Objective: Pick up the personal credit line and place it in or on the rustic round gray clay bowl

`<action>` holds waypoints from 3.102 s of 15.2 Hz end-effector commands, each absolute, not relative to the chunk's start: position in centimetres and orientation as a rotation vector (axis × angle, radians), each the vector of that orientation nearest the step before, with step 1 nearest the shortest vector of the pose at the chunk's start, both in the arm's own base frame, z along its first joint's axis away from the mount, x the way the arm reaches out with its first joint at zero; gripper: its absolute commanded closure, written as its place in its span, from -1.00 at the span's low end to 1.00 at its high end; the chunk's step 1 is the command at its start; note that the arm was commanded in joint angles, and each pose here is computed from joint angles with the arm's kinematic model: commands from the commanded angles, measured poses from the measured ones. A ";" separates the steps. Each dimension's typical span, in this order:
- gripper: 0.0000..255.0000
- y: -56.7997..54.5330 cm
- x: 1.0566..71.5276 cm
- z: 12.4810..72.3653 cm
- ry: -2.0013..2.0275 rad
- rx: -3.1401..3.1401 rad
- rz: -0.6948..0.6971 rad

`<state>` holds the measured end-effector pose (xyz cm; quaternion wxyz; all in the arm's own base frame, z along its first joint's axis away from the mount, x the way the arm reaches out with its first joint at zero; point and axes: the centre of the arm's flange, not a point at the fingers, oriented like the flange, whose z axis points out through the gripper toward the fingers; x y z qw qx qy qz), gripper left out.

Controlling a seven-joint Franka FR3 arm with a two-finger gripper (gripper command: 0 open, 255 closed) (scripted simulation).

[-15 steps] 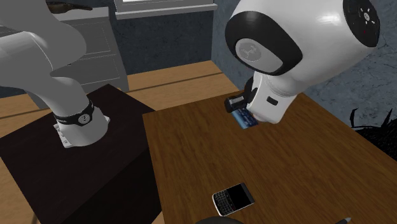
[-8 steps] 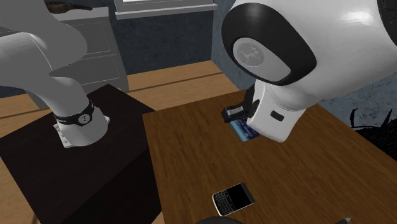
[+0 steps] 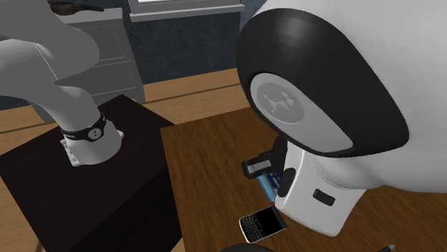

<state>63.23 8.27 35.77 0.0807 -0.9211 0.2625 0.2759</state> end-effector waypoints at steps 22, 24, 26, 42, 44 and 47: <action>1.00 -8.8 69.5 31.8 0.783 -2.754 0.826; 1.00 -8.8 69.5 30.7 0.783 -2.754 0.826; 1.00 -8.8 69.5 29.7 0.783 -2.754 0.826; -1.00 -8.8 69.5 27.7 0.783 -2.754 0.826; -1.00 -9.2 70.1 28.8 0.783 -2.754 0.826; -1.00 -10.2 71.9 31.9 0.783 -2.754 0.826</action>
